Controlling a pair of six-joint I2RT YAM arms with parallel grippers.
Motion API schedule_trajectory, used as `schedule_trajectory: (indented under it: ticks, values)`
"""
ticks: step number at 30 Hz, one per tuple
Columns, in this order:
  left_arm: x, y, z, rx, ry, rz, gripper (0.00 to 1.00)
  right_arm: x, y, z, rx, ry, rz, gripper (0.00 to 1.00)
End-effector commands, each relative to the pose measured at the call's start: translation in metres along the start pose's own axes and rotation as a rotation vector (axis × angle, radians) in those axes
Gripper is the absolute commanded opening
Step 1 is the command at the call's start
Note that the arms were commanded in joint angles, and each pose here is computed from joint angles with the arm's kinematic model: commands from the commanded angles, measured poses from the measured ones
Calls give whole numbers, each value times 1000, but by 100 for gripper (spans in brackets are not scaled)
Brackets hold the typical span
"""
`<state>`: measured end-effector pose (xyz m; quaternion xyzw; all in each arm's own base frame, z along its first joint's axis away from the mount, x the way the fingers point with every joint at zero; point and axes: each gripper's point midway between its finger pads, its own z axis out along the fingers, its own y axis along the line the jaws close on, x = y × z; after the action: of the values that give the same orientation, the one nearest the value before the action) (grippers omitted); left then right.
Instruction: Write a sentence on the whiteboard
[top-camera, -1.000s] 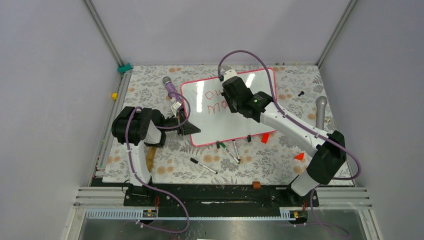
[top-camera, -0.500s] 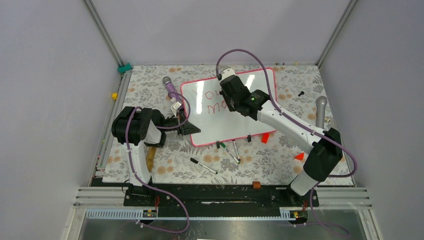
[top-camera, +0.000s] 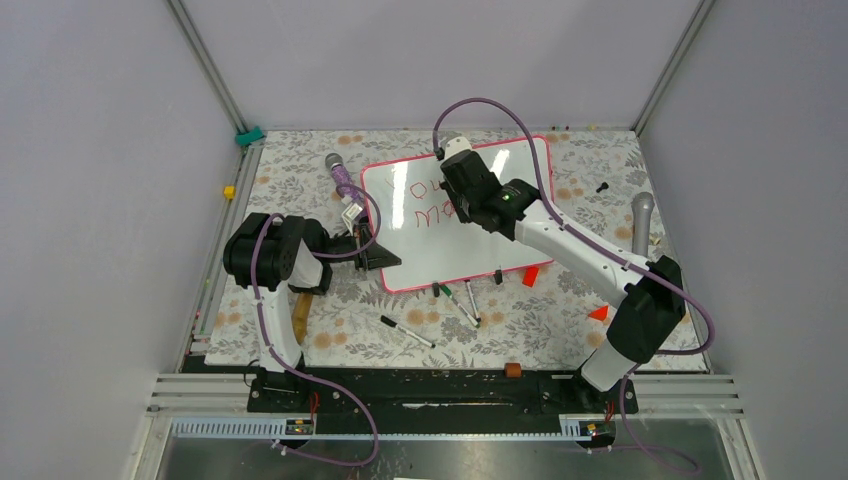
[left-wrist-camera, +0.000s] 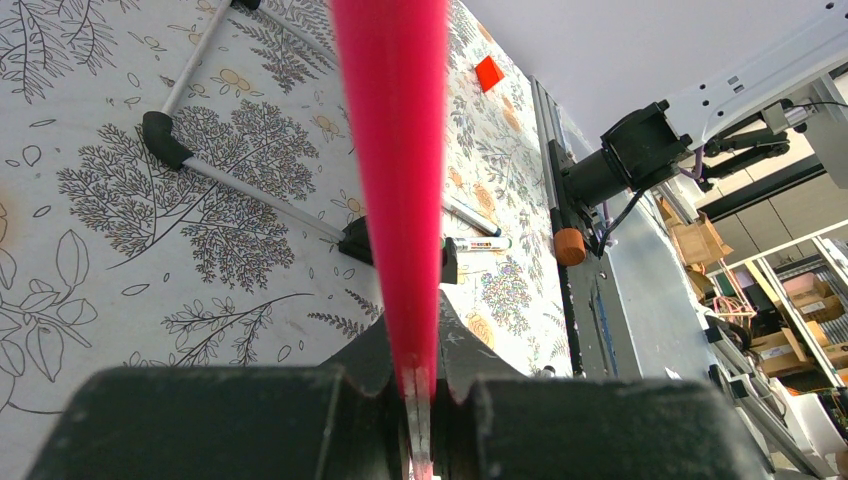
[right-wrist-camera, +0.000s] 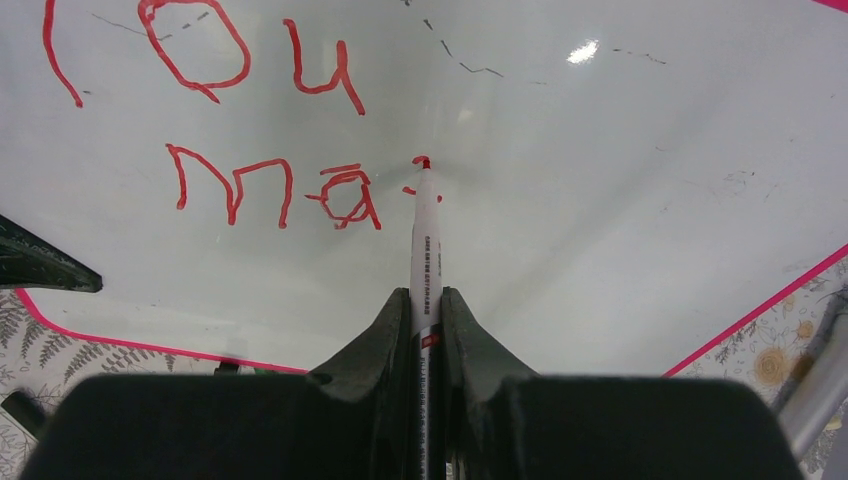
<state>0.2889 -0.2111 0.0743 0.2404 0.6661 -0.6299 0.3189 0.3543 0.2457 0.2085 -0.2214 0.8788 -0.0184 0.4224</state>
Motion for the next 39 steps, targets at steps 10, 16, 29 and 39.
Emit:
schedule_trajectory:
  ticks: [10,16,29,39]
  values:
    - [16,4,3,25,38,11,0,22,1,-1,-36,81,-20,0]
    - [16,4,3,27,40,10,0,32,1,-2,-41,108,-26,0]
    - [16,4,3,28,40,12,0,41,0,-2,-40,135,-42,0]
    - [16,3,3,31,41,13,0,40,-8,-5,-5,127,-44,0]
